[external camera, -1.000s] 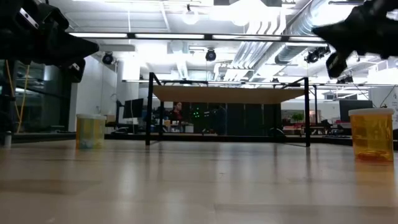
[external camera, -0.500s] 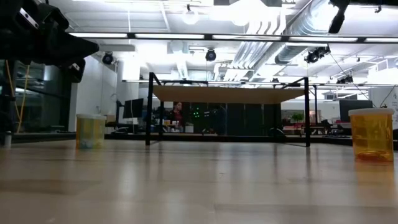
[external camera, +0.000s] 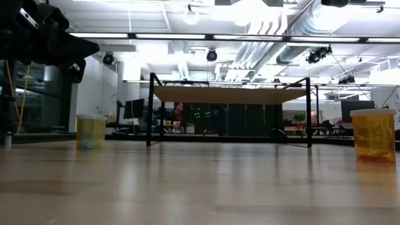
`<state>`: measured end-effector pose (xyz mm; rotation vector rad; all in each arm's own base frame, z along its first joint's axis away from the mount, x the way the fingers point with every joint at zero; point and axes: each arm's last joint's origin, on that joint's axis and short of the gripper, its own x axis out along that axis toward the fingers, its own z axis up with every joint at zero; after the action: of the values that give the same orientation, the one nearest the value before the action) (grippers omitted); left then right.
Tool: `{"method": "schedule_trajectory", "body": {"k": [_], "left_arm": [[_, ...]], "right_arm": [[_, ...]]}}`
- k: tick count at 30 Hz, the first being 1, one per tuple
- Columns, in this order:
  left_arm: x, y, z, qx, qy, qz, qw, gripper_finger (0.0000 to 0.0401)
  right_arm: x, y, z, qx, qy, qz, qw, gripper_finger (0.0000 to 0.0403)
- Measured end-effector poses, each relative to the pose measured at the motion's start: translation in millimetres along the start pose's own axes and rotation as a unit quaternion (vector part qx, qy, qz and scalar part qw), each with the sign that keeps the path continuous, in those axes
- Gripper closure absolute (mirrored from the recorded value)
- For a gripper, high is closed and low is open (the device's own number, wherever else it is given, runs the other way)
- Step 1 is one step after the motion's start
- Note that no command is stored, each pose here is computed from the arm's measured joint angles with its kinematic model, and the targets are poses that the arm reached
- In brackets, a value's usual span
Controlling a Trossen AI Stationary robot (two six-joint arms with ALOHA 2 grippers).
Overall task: Pick and place medicine bottles onto shelf by color
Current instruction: Put the middle right orange pill bottle on the shelf
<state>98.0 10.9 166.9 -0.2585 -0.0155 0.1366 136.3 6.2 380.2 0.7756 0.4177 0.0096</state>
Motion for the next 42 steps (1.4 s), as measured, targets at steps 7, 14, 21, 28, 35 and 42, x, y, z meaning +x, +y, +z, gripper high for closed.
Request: {"method": "schedule_trajectory", "body": {"k": [7, 14, 21, 28, 35, 42], "left_arm": [[0, 0, 0, 0.000, 0.000, 0.000, 1.000, 0.0398], [0, 0, 0, 0.000, 0.000, 0.000, 1.000, 0.0398], [0, 0, 0, 0.000, 0.000, 0.000, 1.000, 0.0398], [0, 0, 0, 0.000, 0.000, 0.000, 1.000, 0.0398], [0, 0, 0, 0.000, 0.000, 0.000, 1.000, 0.0398], [0, 0, 0, 0.000, 0.000, 0.000, 1.000, 0.0398]], "right_arm": [[23, 3, -2, -0.007, 0.170, -0.112, 0.979, 0.0071], [67, -1, -41, -0.065, 0.307, -0.177, 0.933, 0.0070], [101, -5, -92, -0.174, 0.370, -0.233, 0.882, 0.0070], [127, -15, -126, -0.210, 0.380, -0.242, 0.868, 0.0070], [153, -29, -144, -0.231, 0.390, -0.268, 0.850, 0.0070], [167, -38, -155, -0.238, 0.414, -0.291, 0.830, 0.0071]]}}
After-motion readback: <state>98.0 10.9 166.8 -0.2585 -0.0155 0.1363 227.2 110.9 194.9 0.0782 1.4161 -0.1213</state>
